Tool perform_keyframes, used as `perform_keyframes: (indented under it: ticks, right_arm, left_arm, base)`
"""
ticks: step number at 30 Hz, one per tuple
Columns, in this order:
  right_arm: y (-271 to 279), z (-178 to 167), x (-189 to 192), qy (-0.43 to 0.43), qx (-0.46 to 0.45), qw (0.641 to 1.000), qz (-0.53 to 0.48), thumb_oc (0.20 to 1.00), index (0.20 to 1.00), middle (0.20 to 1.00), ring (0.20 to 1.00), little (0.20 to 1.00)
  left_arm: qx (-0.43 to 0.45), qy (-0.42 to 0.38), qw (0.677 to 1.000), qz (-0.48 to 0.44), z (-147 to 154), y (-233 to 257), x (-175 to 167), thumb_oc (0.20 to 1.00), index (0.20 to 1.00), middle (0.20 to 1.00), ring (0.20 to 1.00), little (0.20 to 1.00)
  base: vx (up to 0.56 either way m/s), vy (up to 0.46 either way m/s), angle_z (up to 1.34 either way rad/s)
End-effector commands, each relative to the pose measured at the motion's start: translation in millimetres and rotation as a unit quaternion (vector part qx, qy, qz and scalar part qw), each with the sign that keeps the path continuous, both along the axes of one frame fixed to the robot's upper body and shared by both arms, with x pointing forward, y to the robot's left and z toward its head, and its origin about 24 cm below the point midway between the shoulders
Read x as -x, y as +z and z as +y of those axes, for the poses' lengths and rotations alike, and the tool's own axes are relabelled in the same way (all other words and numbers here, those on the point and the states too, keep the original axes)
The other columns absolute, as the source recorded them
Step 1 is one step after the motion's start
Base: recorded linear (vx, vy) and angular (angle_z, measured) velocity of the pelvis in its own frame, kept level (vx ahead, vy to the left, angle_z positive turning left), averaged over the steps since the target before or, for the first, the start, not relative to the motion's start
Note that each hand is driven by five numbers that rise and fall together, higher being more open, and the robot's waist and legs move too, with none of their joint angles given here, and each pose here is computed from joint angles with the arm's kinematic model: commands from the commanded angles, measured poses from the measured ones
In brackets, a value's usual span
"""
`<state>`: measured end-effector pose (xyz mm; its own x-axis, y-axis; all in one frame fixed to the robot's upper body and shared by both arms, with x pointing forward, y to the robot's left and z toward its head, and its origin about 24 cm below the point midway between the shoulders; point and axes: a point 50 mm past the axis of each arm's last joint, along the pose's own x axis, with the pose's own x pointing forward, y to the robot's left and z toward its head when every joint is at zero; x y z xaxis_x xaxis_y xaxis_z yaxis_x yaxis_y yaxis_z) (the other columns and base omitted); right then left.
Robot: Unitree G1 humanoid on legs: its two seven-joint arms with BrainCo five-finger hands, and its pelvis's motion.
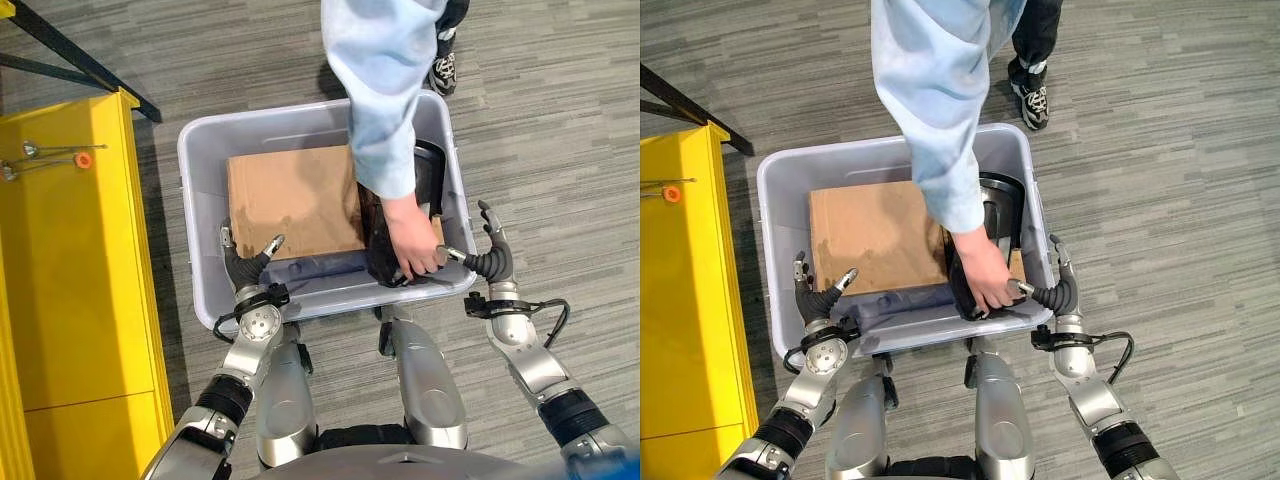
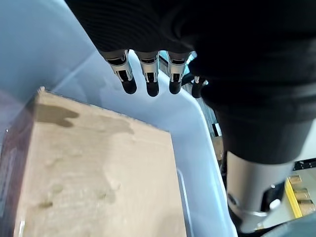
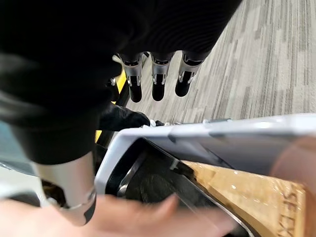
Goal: Move parts from the plastic box to the shelf.
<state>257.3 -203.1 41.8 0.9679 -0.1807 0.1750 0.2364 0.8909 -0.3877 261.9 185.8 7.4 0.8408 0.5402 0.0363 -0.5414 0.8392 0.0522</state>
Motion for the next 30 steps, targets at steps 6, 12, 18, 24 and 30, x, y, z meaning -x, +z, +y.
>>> perform_keyframes:
  ticks: [6,12,18,24,30]
  right_arm:
    - [1,-6,16,0.008,0.007,1.000,-0.005,1.000,1.000,1.000,1.000,1.000]
    - [-3,-11,18,0.002,0.001,1.000,0.013,1.000,1.000,1.000,1.000,1.000]
    - [-13,-8,22,0.011,-0.014,0.999,0.042,1.000,1.000,1.000,1.000,1.000]
    - [-17,0,17,0.033,-0.016,0.997,0.062,1.000,1.000,1.000,1.000,1.000]
    - [-15,19,-6,0.058,-0.023,0.997,0.050,1.000,1.000,1.000,1.000,1.000]
  left_arm:
    - [0.014,-0.048,0.999,0.008,-1,-11,23,1.000,1.000,1.000,1.000,1.000]
    - [0.010,-0.055,0.998,0.019,2,-13,26,1.000,1.000,1.000,1.000,1.000]
    - [0.009,-0.069,0.997,0.027,0,-15,27,1.000,1.000,1.000,1.000,1.000]
    - [0.010,-0.076,0.996,0.036,-4,-17,27,1.000,1.000,1.000,1.000,1.000]
    - [0.014,-0.086,0.996,0.032,-13,-14,21,1.000,1.000,1.000,1.000,1.000]
  base:
    - [0.05,-0.025,0.03]
    - [0.02,0.000,0.02]
    - [0.02,0.000,-0.01]
    - [0.02,0.005,-0.01]
    - [-0.02,0.007,-0.03]
